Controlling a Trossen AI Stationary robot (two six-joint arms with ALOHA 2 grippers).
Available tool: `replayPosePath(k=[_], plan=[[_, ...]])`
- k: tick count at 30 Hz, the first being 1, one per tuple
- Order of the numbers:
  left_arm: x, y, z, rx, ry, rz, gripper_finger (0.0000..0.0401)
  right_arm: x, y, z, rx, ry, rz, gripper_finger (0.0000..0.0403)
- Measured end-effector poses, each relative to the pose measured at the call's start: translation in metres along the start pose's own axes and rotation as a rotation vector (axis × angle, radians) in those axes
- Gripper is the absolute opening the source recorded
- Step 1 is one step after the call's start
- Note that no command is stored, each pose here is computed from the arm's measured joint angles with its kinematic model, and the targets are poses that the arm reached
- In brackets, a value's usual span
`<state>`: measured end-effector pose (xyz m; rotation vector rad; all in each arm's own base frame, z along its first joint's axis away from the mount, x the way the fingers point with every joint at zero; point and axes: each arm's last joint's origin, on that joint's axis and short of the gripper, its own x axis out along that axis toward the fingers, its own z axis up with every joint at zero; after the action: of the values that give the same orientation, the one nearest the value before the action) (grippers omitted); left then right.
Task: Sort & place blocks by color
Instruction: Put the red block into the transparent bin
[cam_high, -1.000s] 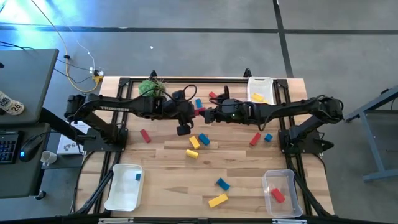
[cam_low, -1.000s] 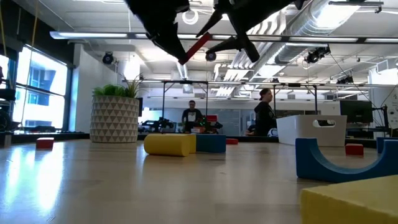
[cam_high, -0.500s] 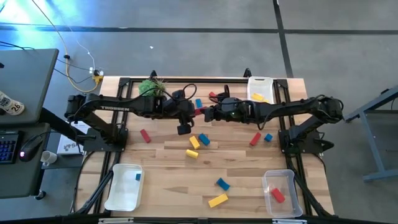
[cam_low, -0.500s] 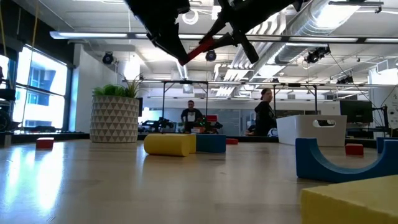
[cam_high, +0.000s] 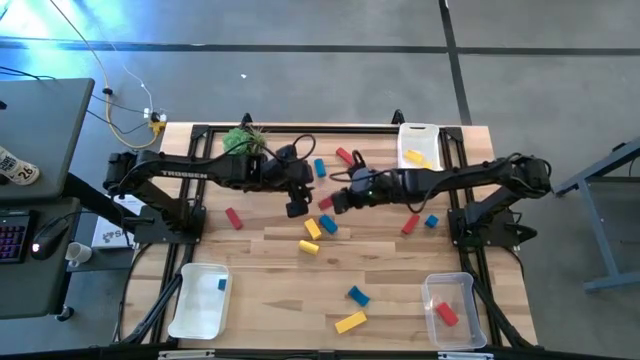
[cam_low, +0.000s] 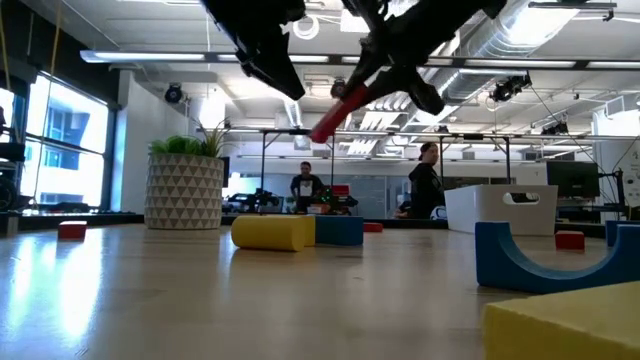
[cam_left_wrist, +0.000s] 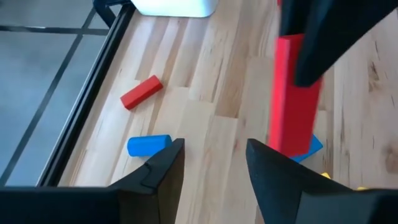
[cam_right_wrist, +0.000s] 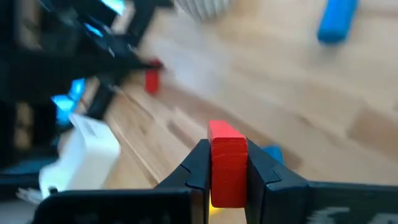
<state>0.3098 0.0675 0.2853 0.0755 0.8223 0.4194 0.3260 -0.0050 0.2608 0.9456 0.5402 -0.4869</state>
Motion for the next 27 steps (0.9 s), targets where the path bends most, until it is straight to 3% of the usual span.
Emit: replayPosePath(k=[8,20,27], plan=[[0.0,0.0,0.0,0.036,0.0,0.0,0.0187,-0.023,0.007,-0.039,0.024,0.146,-0.071,0.0034],[0.0,0.0,0.001,0.043,-0.008,0.0,0.0206,-0.101,0.017,-0.075,0.13,0.117,-0.065,0.0036],[0.0,0.0,0.001,0.043,-0.008,0.0,0.0205,-0.138,0.01,-0.089,0.121,0.291,-0.049,0.0038]])
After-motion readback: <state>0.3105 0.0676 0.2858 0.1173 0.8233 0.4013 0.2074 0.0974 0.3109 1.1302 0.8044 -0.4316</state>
